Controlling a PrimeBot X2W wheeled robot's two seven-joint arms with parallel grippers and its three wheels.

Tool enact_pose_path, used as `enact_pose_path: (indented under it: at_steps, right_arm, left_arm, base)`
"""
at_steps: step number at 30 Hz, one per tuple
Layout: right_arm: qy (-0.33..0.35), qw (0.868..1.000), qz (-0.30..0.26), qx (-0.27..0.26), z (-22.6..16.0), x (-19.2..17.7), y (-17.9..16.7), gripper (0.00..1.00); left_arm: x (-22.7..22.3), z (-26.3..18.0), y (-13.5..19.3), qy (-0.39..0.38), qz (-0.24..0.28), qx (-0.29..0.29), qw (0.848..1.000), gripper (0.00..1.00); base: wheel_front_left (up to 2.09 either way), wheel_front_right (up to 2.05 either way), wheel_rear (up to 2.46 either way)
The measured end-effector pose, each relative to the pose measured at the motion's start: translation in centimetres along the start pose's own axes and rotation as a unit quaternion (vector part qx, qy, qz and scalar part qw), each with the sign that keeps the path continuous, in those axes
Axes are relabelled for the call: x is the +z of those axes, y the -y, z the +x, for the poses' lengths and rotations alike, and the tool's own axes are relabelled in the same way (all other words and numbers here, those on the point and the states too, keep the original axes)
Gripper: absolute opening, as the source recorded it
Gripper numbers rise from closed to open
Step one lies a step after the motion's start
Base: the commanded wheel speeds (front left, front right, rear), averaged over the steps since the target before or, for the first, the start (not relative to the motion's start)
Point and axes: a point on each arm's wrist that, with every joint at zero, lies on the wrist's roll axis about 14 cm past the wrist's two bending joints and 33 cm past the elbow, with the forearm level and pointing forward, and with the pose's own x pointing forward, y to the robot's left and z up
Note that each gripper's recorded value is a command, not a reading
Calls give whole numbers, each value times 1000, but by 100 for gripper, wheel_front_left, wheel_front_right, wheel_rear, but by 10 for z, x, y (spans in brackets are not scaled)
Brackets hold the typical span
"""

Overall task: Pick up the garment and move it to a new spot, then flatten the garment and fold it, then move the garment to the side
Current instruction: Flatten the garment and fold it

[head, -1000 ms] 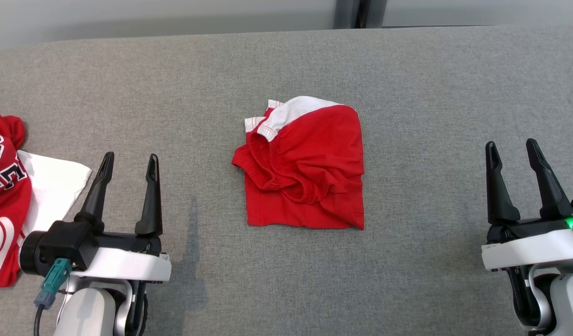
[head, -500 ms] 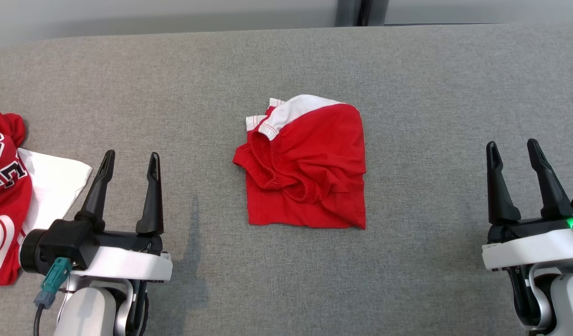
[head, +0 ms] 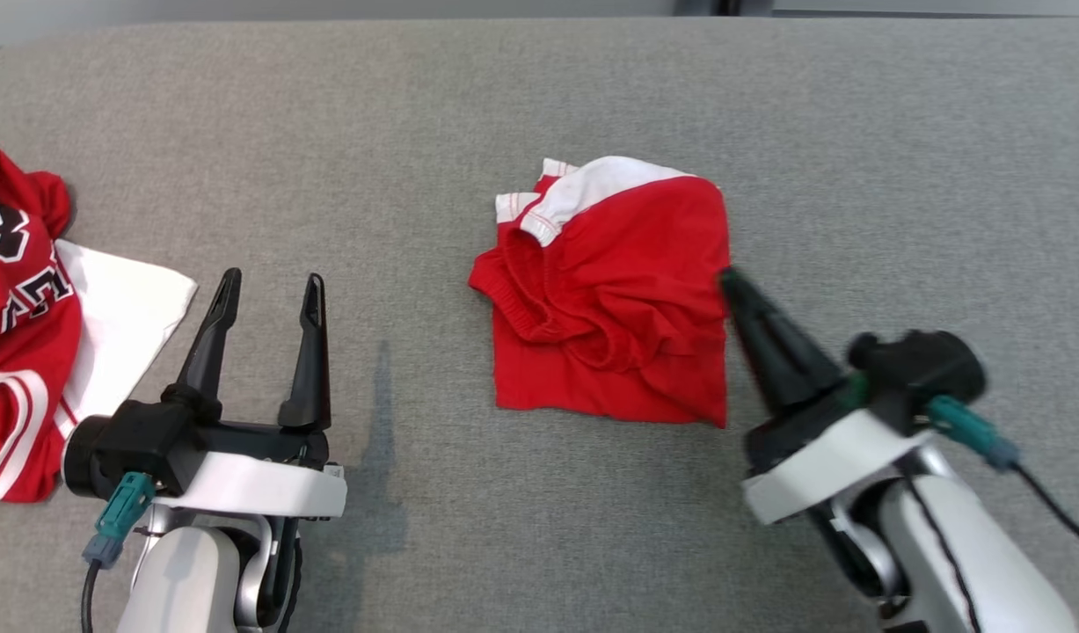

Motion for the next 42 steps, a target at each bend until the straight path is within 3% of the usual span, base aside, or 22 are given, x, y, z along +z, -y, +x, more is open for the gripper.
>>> enact_pose_path:
  at_steps: [7, 15, 21, 35, 42]
  right_arm:
    - [-56, 993, 3, 101, 24, -36, -49, 0]
    - [-124, 987, -14, 102, 30, -79, -31, 0]
    - [-160, 978, -11, 130, 26, -100, -48, 0]
    - [-158, 966, 33, 204, 33, -101, -110, 0]
    - [-107, 975, 60, 186, 40, -76, -106, 0]
  left_arm:
    - [-8, 0, -7, -7, -6, 12, 1000, 100]
    - [-16, 2, -11, -17, -8, 21, 1000, 100]
    - [-19, 4, -11, -19, -10, 21, 1000, 100]
    - [-17, 4, -13, -16, -14, 24, 1000, 100]
    - [-14, 4, -12, -11, -12, 23, 1000, 100]
  base:
    - [0, 0, 0]
    - [0, 0, 0]
    - [0, 0, 0]
    - [0, 0, 0]
    - [0, 0, 0]
